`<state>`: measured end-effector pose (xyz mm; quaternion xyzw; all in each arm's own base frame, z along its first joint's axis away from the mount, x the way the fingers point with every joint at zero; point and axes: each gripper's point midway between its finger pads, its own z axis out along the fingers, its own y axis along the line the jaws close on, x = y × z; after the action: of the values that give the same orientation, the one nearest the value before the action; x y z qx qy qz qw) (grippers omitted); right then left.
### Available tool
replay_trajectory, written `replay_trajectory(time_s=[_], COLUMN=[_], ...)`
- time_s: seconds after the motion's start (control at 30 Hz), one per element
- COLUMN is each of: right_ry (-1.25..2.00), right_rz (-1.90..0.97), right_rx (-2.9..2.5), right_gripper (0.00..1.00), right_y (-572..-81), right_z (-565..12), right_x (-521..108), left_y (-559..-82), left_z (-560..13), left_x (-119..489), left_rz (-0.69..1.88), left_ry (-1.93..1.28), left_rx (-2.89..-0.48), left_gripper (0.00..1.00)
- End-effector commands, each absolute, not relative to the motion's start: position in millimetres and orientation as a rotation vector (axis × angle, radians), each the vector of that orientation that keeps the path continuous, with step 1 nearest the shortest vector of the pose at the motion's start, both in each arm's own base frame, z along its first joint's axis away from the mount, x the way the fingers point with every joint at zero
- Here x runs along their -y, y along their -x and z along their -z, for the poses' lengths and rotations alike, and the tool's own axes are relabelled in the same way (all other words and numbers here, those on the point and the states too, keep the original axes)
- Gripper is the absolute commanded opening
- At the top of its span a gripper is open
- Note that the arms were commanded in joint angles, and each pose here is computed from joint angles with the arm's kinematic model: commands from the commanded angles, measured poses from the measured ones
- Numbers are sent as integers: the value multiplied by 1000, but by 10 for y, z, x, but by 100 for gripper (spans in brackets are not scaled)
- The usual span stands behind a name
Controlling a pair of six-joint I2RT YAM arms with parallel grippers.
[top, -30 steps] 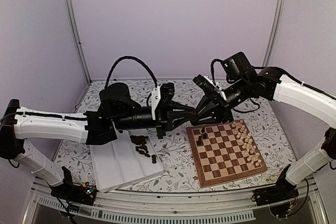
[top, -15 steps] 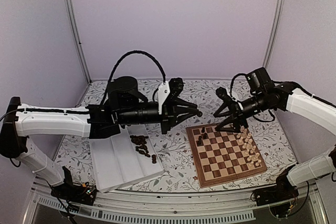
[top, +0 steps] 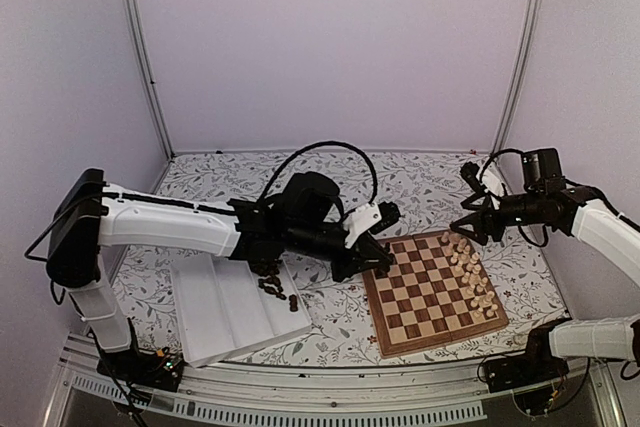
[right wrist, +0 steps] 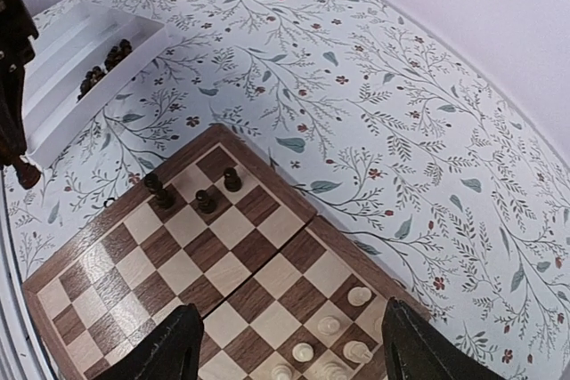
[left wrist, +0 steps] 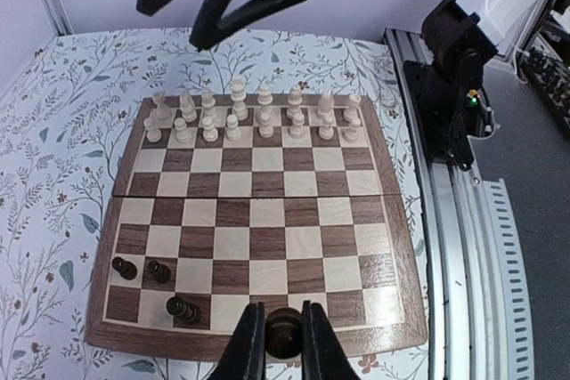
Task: Set up the chess pieces on the board
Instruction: Place the chess piece on the chessboard.
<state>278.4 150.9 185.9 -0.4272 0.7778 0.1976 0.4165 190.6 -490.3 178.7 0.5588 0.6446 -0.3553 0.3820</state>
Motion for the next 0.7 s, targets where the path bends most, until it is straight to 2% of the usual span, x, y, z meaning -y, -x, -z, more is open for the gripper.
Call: replay_trajectory(time_s=[0.0,0.67], right_ry=[963,968], right_rz=[-341,-318], right_rx=[-1979,-2000], right_gripper=[72,72], right_y=[-3021,-3064], right_z=[-1855,-1756], right_x=[-1326,-1299], left_y=[-1915,-1650], left_z=[-1705,-1003], left_x=[4971,5220], left_rz=[914,868], left_ry=[-1442,-1627], left_rx=[-1692,-1796], left_gripper=[9,9])
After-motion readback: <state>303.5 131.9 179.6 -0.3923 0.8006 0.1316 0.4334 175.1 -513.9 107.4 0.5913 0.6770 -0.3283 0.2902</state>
